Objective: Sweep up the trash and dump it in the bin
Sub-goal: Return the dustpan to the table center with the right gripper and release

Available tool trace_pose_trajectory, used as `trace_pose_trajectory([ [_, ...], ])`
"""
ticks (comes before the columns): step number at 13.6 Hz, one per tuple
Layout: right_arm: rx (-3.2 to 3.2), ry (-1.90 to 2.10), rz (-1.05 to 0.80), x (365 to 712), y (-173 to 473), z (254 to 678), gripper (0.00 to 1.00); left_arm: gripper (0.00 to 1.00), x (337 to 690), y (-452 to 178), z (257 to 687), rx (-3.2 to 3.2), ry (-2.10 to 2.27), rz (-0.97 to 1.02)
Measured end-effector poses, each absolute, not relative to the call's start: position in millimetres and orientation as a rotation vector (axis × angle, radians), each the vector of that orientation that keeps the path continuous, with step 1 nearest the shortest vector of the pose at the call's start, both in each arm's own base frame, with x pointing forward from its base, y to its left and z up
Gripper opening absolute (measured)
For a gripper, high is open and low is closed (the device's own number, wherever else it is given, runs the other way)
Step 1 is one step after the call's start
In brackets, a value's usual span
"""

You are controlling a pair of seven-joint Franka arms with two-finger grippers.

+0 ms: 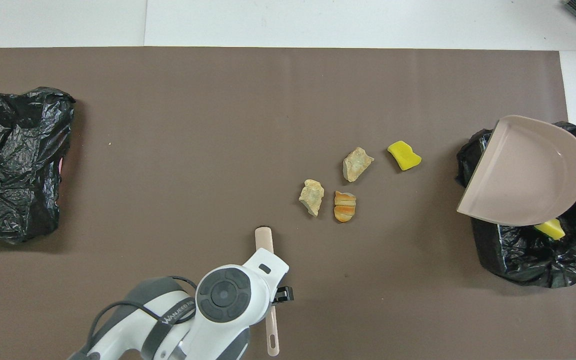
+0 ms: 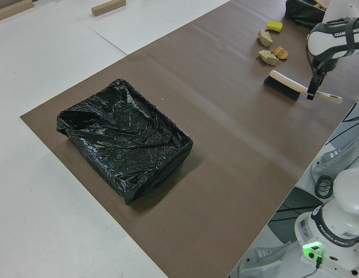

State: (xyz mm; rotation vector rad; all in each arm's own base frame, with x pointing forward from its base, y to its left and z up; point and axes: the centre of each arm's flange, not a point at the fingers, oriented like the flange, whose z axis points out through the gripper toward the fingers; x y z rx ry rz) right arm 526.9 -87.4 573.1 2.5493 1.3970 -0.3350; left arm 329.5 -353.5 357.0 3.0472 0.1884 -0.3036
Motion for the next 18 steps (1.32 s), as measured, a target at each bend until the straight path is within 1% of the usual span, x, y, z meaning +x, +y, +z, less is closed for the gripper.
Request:
trace_pose_trajectory([
  [2, 2.67, 1.205, -0.262, 530.9, -45.5, 569.7, 0.31, 1.0, 375.3, -315.4, 370.8, 3.015, 0.244, -0.279],
  [4, 2.793, 1.006, -0.203, 532.1, 2.1, 563.9, 0.31, 1.0, 411.4, -275.1, 382.8, 2.998, 0.271, -0.254],
  [7, 2.928, 0.762, -0.122, 538.3, 67.6, 547.0, 0.31, 1.0, 448.0, -213.1, 396.7, 3.003, 0.224, -0.239],
  [9, 2.989, 0.642, -0.066, 546.1, 116.6, 528.2, 0.31, 1.0, 462.7, -162.0, 407.2, 2.993, 0.143, -0.252],
  [12, 3.041, 0.48, 0.016, 550.8, 209.2, 488.7, 0.31, 1.0, 471.4, -89.3, 430.1, 2.997, -0.014, -0.241],
  [15, 3.076, 0.354, 0.024, 552.7, 284.2, 452.5, 0.31, 1.0, 482.0, -36.4, 482.4, 2.983, -0.126, -0.226],
  [18, 3.119, 0.184, 0.046, 566.9, 348.0, 418.1, 0.31, 1.0, 486.7, -16.9, 529.1, 3.006, -0.159, -0.219],
])
